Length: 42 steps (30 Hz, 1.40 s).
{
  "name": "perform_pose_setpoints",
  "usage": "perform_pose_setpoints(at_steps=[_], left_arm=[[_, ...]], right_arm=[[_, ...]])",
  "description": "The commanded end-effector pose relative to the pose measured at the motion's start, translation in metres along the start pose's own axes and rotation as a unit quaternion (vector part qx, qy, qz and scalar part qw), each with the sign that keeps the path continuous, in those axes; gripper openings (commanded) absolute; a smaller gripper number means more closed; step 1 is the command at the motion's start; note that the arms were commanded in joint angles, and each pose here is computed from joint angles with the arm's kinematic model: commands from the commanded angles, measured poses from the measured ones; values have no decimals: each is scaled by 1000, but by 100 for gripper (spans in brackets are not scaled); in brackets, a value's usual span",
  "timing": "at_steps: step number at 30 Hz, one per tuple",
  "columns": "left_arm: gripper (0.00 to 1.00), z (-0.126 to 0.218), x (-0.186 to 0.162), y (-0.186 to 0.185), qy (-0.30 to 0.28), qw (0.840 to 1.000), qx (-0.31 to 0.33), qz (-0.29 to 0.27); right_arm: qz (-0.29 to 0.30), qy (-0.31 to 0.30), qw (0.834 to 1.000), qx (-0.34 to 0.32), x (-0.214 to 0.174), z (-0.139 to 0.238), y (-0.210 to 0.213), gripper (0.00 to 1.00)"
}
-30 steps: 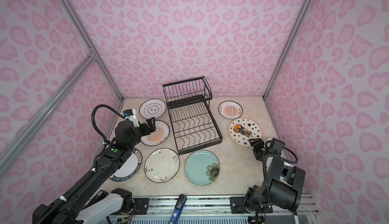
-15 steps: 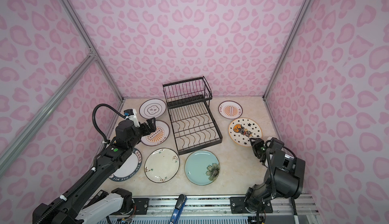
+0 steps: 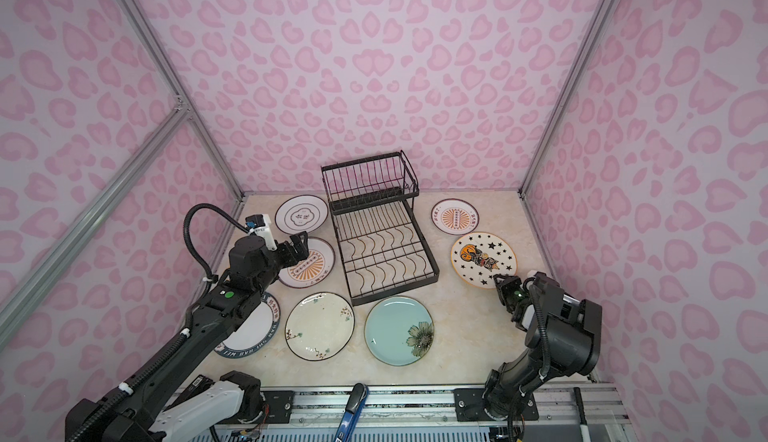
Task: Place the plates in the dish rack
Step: 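Tilt the star-print plate up onto its edge with the right gripper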
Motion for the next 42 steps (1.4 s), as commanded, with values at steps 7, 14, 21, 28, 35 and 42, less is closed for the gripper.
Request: perform_pose_setpoints(at_steps=[7,14,21,28,35,42], left_arm=[[98,0,8,-7,-9,1000,-6,1],[98,0,8,-9,-8,1000,-9,1],[98,0,6,-8,-4,1000,-8,-1],[98,-3,7,-13,2,1000,-18,-2],[98,-5,6,-16,8,1000,-24,4],[98,-3,8,-19,8,1000,-27,4]], right_arm=[[-54,46,995,-65,-29,0,-30,19],[-53,45,996,-62,-28,0,-28,12],[-45,43,996,-60,-23,3,-22,5],[-19,34,998,-54,-12,12,-6,0],[17,22,999,-46,4,24,16,0],[54,2,998,-33,23,40,45,0]])
Point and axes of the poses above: each gripper's point midway between its finger pads, its own z axis back along the fingers, its own y axis along the line the jaws close on, x = y × z, the point moved 3 cm from there along z, back along the fingers, and after that the axes turned 12 degrees about z, right-handed, at the moved point
